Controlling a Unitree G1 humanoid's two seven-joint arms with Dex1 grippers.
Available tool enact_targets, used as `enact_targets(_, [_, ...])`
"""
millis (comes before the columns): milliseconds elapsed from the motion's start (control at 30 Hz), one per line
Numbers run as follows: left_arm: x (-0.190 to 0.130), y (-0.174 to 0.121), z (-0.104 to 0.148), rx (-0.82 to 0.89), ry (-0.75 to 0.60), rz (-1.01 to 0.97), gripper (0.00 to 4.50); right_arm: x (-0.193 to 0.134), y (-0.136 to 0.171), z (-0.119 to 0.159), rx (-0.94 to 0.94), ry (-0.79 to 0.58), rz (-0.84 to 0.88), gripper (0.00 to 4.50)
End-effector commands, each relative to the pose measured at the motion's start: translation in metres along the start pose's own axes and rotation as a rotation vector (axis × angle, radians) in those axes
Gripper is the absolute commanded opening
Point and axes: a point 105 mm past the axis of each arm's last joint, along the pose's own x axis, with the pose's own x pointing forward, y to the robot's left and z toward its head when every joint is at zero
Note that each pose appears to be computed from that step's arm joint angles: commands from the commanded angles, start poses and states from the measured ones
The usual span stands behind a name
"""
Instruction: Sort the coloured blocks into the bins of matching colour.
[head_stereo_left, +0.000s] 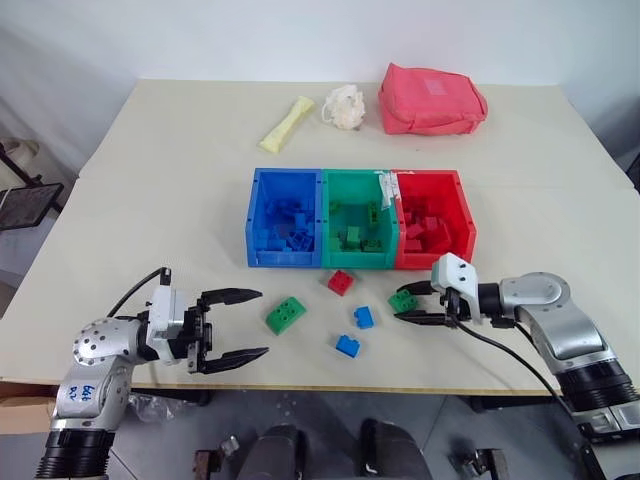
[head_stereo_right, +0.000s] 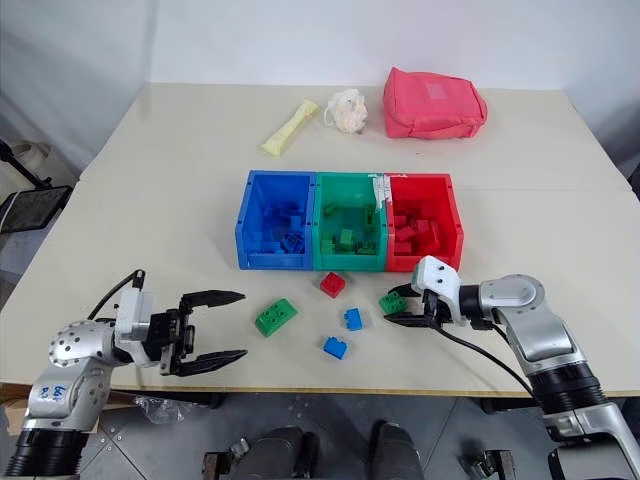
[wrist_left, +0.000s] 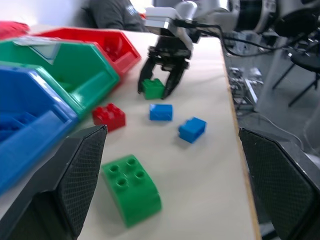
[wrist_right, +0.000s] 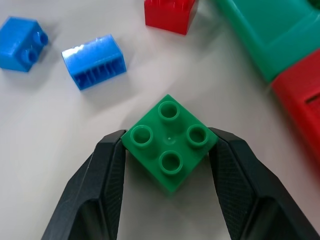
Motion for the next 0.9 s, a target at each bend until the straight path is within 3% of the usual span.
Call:
enact_targets(33, [0.008,0.017,0.021,0.055,-0.075,0.083,4.50,-0.009,-0.021,0.049,-0.078,-0.122,-0.102,2.09])
enact_targets(333, [0.024,0.046,0.030,0.090,-0.150,0.236,4.50,0.013,-0.071,0.112,-0.109,-0.303,-0.270,2.09])
enact_targets(567, [0.029,0.054,0.030,0.097,-0.165,0.243,4.50,0.026,-0.076,0.128,-0.130,-0.353,-0.256,4.42])
enact_targets(767, [0.029,0.055,0.030,0.100,-0.161,0.214,4.50,0.013,-0.069,0.124,-0.145,-0.347,-0.239,4.47])
enact_targets(900, [0.023,0.046,0.026,0.092,-0.121,0.130,4.50,-0.003,-0.050,0.106,-0.145,-0.311,-0.175,4.47])
